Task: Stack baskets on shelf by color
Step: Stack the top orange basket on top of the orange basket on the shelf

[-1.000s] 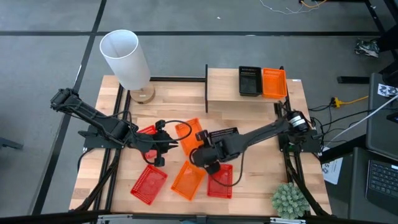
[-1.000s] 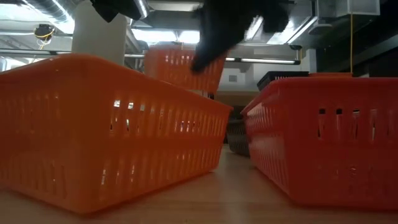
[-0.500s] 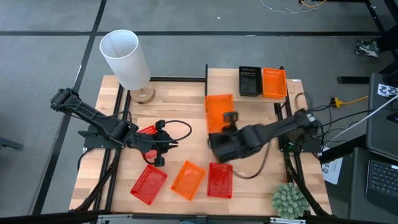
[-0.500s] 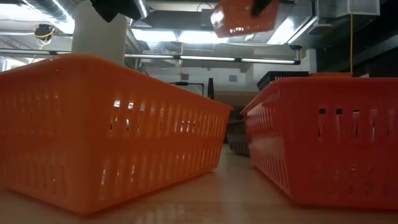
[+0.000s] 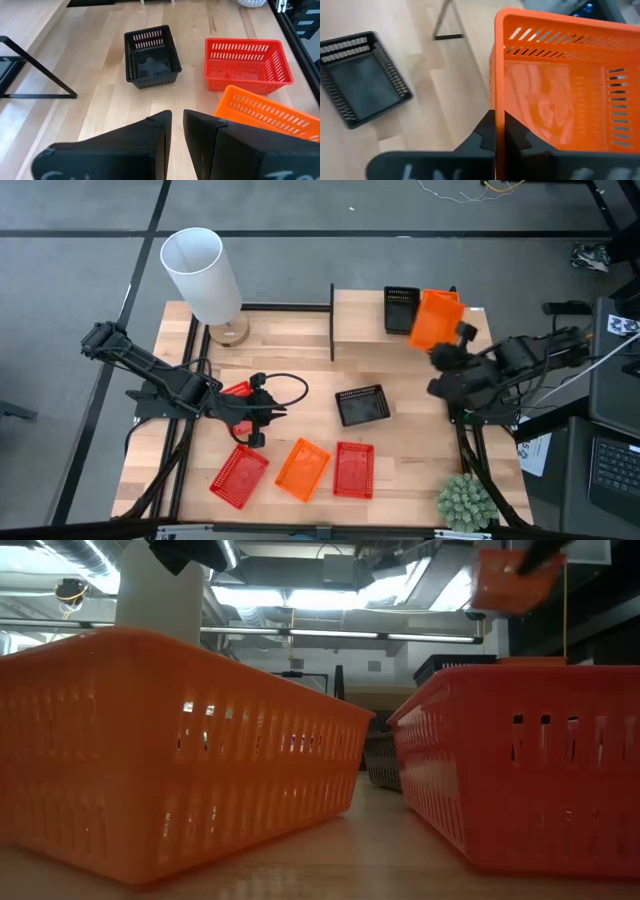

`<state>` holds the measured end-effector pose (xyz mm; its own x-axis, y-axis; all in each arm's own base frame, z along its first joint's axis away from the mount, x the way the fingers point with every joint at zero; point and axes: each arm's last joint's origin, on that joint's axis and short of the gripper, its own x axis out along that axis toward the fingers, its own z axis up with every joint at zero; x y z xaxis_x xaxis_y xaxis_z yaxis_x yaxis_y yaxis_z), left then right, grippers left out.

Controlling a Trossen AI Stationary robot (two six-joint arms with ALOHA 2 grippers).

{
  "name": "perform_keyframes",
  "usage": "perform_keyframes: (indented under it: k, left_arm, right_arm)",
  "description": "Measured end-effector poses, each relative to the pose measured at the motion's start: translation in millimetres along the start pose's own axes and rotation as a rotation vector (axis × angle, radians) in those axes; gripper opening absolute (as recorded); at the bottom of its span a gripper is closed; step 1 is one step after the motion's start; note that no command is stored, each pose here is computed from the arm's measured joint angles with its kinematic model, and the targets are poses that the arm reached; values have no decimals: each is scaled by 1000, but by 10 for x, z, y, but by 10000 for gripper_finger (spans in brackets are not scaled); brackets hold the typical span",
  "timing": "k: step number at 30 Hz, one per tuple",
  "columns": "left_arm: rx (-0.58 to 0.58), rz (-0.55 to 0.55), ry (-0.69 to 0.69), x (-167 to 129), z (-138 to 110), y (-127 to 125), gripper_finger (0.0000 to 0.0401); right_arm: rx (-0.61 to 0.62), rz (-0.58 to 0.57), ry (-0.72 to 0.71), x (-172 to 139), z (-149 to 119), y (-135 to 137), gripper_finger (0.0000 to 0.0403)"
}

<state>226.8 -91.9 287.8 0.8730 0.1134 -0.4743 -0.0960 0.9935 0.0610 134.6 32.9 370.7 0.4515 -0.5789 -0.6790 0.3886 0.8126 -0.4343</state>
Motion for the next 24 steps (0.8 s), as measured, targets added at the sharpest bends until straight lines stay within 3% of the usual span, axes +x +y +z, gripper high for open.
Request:
perform_keyframes:
  k: [4,9,13,20,24]
  left_arm:
    - [-1,0,-2,0,2,0,41]
    - [-1,0,-2,0,3,0,41]
    - [-1,1,-2,0,3,1,41]
    - [-1,2,-3,0,3,1,41]
    - [14,1,-3,0,3,0,41]
  right_arm:
    - [-7,-56,-31,74,-306,-121,0]
    - [-122,-133,-35,172,-543,-171,0]
    - [-213,-181,-20,221,-604,-205,0]
    - [-195,-265,86,290,-620,-359,0]
    - [-237,-239,173,332,-634,-410,0]
